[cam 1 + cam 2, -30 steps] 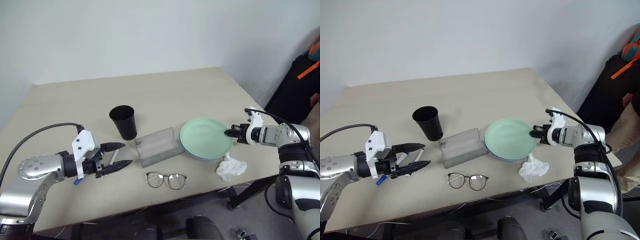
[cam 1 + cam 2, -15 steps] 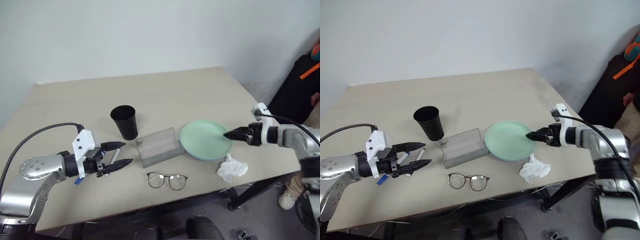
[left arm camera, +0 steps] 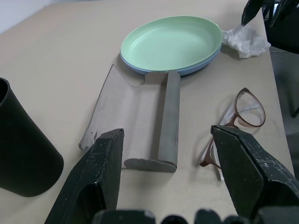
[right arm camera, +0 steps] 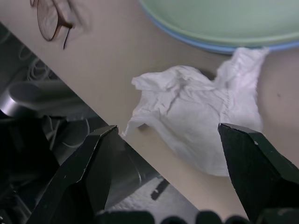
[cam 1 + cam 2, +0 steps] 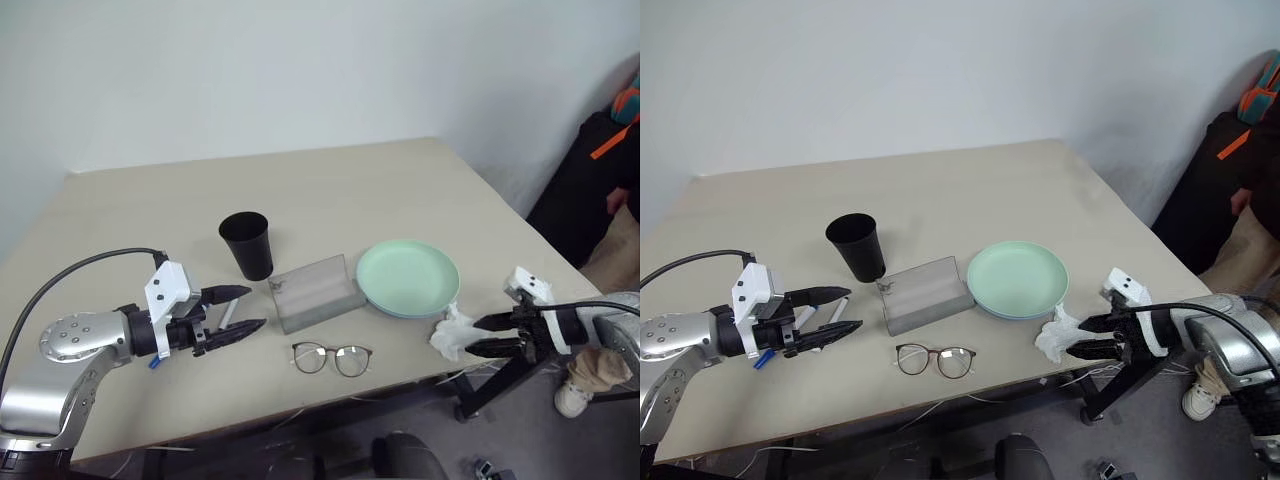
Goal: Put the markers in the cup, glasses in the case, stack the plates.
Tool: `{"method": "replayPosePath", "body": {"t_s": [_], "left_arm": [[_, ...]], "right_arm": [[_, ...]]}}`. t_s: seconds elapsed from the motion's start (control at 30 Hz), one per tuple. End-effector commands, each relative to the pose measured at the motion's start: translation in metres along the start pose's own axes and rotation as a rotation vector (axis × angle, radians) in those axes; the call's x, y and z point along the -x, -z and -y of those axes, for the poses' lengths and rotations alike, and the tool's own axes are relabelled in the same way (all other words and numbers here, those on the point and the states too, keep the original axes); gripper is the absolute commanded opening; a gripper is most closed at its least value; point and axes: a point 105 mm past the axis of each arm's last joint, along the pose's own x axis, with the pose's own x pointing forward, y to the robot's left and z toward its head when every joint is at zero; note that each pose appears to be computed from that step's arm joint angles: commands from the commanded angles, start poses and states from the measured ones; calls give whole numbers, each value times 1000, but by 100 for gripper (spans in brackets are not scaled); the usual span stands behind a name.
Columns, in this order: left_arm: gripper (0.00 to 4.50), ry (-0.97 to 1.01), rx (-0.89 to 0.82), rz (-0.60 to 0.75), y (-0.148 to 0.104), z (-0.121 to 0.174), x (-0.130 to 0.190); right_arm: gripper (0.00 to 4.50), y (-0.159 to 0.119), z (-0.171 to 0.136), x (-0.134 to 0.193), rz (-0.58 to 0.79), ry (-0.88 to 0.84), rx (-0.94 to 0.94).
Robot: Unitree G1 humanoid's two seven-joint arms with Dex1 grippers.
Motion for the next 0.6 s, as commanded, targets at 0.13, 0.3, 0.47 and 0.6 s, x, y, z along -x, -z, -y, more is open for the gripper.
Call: {"method": "replayPosePath", "body": {"t_s": [0.13,0.3,0.47,0.6], "left_arm": [[314,-3,-34,25,-8,0,2],[314,-6,-31,25,-7,0,2],[314,-4,-26,26,-5,1,0],[314,-7,-27,27,-5,0,0]], "right_arm": [[370,-4,6,-3,-46,90,151],[370,5,4,-12,-104,105,232],[333,10,4,-20,-128,110,259],[212,9,10,-20,-124,136,251]]}}
